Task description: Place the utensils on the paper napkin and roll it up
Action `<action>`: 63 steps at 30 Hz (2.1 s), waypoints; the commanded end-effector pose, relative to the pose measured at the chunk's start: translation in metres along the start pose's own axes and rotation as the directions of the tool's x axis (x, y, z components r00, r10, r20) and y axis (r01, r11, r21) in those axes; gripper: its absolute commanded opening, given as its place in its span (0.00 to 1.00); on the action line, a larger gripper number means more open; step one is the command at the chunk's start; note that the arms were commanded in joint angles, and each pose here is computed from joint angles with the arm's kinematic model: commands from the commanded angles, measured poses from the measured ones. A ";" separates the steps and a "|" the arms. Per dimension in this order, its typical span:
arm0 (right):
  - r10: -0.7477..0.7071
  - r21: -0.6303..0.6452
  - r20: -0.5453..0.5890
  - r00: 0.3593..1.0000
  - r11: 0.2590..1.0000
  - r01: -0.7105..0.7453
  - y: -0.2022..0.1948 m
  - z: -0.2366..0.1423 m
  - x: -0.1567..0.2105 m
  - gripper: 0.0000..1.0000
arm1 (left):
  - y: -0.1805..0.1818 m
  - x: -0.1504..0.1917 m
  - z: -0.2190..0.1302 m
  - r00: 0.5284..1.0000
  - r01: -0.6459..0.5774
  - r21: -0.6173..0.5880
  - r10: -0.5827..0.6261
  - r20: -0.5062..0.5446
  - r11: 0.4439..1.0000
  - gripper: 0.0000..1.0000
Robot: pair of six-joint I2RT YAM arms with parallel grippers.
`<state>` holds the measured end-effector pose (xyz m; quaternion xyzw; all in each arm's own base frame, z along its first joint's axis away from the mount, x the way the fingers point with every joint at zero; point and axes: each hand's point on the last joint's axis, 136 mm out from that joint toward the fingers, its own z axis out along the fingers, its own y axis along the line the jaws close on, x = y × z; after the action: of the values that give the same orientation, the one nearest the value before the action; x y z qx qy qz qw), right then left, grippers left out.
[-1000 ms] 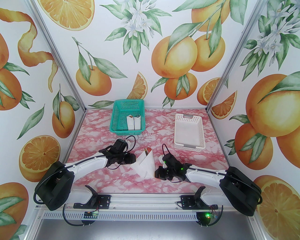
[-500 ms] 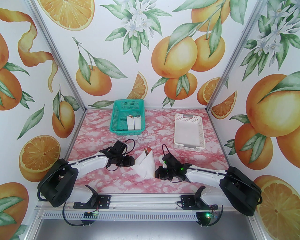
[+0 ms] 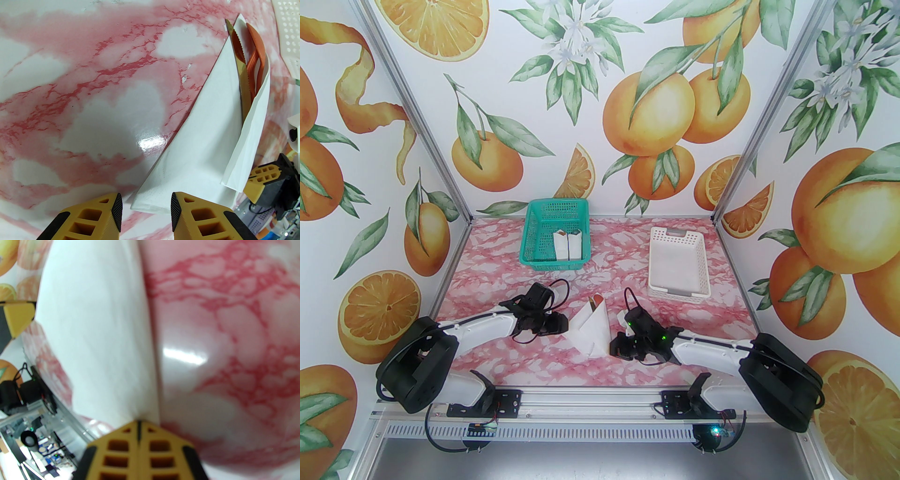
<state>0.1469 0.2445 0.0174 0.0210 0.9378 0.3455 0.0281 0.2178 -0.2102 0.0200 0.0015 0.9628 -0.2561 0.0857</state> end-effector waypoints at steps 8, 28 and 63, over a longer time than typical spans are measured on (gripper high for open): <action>-0.001 0.051 -0.005 1.000 0.999 0.001 -0.010 0.002 0.002 0.00 | -0.017 0.012 0.006 1.000 0.016 0.082 -0.014 -0.028 0.996 0.34; 0.003 0.057 -0.010 1.000 0.998 -0.003 -0.011 0.003 0.002 0.00 | -0.028 -0.005 -0.011 0.998 0.032 0.099 -0.037 0.055 0.995 0.25; 0.004 0.065 -0.009 1.000 0.998 -0.003 -0.012 0.003 0.002 0.00 | -0.130 -0.014 -0.021 0.996 -0.094 0.328 0.092 0.023 0.940 0.08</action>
<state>0.1475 0.2451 0.0168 0.0201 0.9386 0.3435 0.0268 0.2160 -0.2950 0.0880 0.0499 0.9186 -0.3813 0.0912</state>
